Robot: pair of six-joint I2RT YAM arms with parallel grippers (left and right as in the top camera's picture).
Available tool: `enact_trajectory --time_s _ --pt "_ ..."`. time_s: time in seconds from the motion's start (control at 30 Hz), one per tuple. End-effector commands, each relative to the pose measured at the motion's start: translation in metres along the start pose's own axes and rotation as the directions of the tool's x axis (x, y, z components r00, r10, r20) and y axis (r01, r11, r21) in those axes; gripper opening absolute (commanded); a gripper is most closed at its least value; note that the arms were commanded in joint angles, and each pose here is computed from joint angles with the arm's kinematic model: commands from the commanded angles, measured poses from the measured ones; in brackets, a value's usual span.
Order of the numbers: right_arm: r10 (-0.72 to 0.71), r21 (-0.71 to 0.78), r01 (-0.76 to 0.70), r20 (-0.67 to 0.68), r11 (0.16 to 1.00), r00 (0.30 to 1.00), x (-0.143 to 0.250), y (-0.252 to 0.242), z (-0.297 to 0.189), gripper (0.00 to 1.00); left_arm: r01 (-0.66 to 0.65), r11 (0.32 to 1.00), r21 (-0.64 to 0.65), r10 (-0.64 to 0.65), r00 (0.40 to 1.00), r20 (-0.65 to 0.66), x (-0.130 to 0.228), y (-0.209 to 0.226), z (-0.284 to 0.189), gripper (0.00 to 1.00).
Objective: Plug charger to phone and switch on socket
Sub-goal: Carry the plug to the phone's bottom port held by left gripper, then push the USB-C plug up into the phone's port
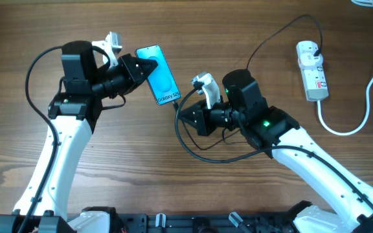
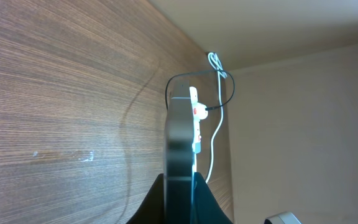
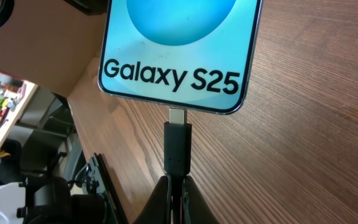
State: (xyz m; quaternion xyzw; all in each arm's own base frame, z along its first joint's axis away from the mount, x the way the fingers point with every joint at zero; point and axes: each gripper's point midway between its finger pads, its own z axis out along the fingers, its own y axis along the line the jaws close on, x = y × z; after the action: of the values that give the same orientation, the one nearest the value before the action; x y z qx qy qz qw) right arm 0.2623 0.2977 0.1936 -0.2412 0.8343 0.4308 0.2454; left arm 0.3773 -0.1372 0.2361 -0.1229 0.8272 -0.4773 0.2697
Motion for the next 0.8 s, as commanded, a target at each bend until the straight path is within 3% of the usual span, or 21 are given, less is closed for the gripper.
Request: enact_trajectory --time_s 0.0,0.77 --pt "-0.018 -0.02 0.019 0.022 1.0 1.0 -0.01 0.011 -0.005 0.05 -0.039 0.999 0.018 0.039 0.999 0.011 -0.002 -0.011 -0.004 0.04" --pt "-0.022 0.002 0.022 -0.015 1.0 1.0 0.0 0.005 -0.005 0.05 -0.057 0.998 -0.014 0.058 0.998 0.012 0.005 -0.013 0.006 0.04"
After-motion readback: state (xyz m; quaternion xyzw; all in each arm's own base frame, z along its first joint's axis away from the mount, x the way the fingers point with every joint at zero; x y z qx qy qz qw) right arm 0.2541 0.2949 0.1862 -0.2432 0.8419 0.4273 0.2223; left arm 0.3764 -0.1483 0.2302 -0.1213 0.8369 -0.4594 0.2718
